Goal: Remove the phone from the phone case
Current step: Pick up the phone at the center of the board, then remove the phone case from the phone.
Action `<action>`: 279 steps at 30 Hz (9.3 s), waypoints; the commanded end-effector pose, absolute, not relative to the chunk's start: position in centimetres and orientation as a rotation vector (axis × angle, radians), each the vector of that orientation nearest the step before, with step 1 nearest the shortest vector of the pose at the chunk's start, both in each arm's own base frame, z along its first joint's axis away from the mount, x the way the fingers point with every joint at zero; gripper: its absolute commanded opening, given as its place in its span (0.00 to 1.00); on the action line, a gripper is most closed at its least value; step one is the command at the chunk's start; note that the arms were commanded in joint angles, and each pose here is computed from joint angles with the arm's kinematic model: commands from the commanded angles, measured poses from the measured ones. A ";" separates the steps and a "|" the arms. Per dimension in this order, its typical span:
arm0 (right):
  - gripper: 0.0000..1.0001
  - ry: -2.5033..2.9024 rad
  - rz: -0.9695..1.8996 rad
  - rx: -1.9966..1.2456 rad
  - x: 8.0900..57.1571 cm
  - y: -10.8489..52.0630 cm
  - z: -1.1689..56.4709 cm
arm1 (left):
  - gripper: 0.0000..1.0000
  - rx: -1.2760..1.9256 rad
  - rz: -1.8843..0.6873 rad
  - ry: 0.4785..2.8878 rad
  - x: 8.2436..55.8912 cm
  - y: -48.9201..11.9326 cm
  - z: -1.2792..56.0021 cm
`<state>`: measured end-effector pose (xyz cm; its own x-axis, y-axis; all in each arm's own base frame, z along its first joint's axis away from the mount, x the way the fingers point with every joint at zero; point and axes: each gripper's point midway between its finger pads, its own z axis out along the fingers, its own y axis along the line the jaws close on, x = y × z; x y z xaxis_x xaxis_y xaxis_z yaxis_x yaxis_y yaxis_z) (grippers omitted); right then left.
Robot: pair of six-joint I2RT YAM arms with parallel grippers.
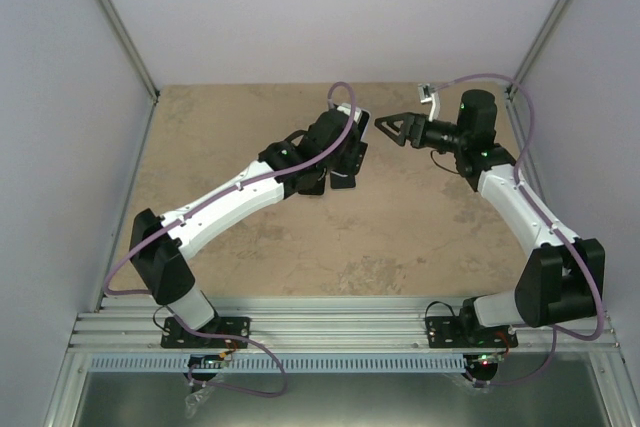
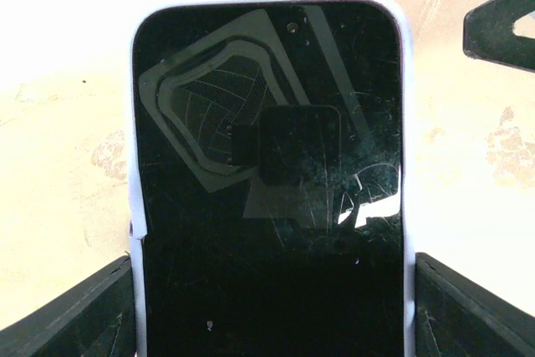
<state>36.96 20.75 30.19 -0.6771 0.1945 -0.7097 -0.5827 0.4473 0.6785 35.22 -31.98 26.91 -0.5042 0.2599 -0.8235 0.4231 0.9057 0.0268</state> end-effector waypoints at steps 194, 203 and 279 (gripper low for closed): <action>0.00 1.499 1.873 -1.172 20.3 28.6 36.5 | 0.46 0.808 -1.333 1.791 29.4 -28.4 32.4; 0.01 1.518 1.886 -1.195 19.8 29.0 35.5 | 0.47 0.824 -1.352 1.739 29.2 -28.6 33.6; 0.85 1.682 1.443 -0.812 30.0 25.7 35.1 | 0.00 0.551 -1.821 1.841 28.2 -27.7 31.4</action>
<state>29.82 26.30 33.65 -0.6199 0.0054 -0.7847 -0.7825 0.0702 0.6186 27.57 -28.17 29.84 -0.8121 -0.0095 -0.5834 0.5822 0.0538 -0.8113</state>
